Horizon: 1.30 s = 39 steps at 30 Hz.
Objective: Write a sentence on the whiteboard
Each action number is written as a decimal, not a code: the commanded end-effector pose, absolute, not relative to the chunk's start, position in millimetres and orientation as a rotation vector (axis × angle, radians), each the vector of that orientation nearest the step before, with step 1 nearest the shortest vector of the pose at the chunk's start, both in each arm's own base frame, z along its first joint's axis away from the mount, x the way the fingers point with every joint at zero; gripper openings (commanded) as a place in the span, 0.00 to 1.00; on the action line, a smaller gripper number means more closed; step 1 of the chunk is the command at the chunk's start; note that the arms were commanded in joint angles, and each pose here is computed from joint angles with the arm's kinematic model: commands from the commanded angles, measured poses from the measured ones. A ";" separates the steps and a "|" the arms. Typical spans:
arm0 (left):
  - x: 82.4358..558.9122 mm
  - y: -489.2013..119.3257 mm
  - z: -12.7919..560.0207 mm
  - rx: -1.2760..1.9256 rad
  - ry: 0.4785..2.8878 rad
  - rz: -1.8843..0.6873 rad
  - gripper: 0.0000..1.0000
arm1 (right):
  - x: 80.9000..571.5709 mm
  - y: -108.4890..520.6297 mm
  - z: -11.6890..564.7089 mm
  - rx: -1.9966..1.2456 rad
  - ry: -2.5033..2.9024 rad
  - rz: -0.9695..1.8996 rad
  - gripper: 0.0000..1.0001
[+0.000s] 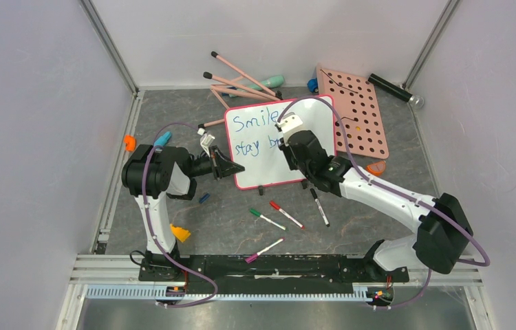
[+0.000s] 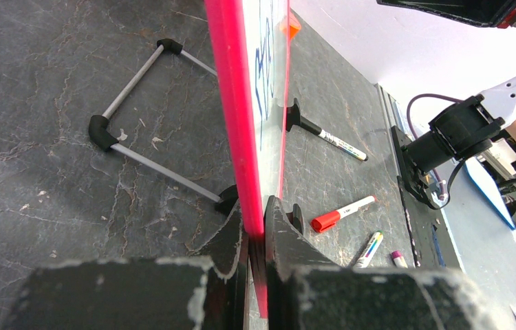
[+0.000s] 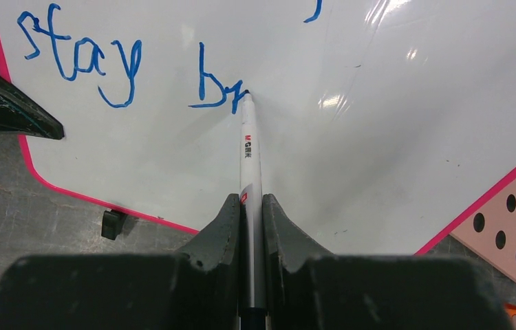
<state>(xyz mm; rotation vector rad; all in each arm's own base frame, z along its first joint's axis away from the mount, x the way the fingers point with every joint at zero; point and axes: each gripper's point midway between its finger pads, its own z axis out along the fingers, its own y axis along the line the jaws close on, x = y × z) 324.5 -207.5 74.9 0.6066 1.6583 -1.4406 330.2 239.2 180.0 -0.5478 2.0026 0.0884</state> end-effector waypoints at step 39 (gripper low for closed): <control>342.8 -199.6 56.7 0.723 1.548 -1.225 0.03 | 336.0 233.1 219.5 -0.485 1.917 0.184 0.00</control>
